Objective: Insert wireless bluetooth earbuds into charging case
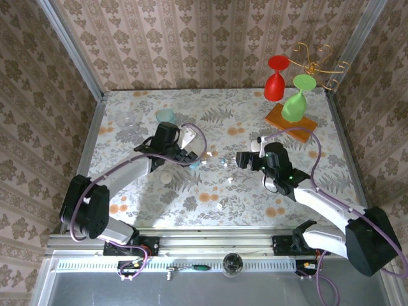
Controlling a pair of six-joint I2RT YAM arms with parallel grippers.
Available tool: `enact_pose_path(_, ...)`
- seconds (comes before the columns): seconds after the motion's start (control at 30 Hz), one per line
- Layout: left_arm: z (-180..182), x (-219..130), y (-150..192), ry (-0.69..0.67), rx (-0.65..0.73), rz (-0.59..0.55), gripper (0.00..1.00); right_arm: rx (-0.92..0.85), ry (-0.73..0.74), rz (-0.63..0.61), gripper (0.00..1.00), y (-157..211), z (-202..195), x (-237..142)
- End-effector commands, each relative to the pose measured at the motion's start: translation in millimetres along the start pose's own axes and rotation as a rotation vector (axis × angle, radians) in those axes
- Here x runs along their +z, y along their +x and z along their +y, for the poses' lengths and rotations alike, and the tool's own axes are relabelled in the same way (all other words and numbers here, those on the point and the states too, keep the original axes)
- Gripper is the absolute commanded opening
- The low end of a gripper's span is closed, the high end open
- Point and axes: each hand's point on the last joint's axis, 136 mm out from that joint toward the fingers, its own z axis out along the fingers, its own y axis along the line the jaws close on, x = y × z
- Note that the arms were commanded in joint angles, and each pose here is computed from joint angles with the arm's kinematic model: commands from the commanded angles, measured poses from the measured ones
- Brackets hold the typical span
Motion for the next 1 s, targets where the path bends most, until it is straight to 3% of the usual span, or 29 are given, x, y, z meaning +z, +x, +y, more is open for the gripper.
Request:
enact_pose_path(0.0,-18,4,16,0.08,-0.06,0.118,0.92,0.105,-0.033,0.023,1.0,5,10,6)
enact_pose_path(0.2,-20,24,28,0.101,-0.123,0.235,0.88,0.14,-0.029,0.057,1.0,13,11,13)
enact_pose_path(0.67,-35,64,44,0.178,-0.161,0.307,0.79,0.171,-0.012,0.082,1.0,22,7,23)
enact_pose_path(0.97,-34,68,47,0.164,-0.168,0.311,0.48,0.196,0.006,0.076,1.0,21,4,23)
